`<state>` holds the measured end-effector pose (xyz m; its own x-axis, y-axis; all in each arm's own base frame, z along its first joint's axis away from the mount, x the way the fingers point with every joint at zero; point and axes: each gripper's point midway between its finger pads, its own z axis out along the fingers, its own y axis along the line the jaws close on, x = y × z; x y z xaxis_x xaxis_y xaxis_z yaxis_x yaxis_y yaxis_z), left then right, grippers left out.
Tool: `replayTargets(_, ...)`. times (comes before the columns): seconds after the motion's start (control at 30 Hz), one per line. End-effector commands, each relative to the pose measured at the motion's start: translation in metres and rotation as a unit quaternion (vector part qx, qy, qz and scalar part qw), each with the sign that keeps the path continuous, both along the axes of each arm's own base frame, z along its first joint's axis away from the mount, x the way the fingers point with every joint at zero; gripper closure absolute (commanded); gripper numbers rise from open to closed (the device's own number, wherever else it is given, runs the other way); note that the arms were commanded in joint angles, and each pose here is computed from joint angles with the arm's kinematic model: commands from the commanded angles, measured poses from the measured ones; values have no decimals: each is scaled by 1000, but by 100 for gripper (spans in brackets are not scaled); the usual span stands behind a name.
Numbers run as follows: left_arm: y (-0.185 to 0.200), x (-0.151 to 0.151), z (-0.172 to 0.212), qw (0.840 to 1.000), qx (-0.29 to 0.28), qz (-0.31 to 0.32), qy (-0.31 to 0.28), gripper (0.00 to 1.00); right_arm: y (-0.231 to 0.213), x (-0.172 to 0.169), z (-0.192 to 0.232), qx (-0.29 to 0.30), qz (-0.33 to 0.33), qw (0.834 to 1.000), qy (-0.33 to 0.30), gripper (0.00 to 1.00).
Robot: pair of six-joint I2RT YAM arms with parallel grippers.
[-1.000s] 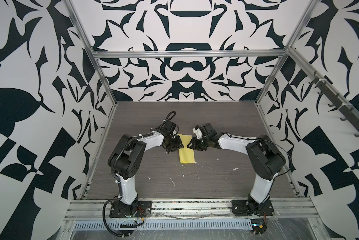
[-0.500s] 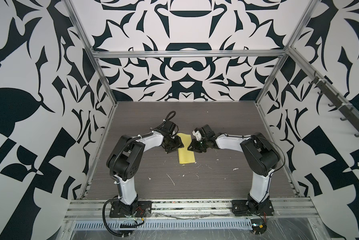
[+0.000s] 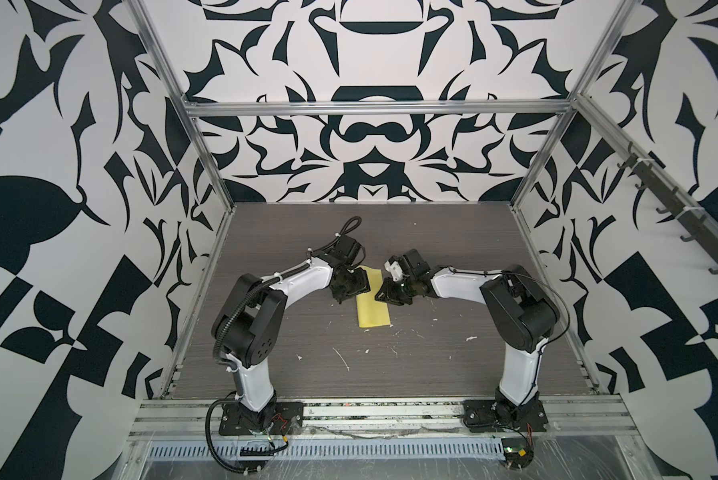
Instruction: Fold a paper plane with a square sheet of paper (pick it up from the middle)
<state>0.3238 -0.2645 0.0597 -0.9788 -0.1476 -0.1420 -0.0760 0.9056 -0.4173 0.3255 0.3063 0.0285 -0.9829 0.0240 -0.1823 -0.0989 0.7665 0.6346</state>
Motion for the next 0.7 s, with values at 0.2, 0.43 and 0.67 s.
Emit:
replayTargets(0.2, 15, -8, -26, 996, 75, -4, 43, 45, 11, 13, 39, 36, 5, 998, -46, 69)
replayTargets(0.43, 22, -10, -27, 995, 87, -4, 37, 52, -7, 21, 55, 34, -23, 996, -77, 64)
replayTargets(0.67, 28, -10, -27, 995, 96, -2, 29, 58, -18, 23, 51, 25, -35, 996, -74, 63)
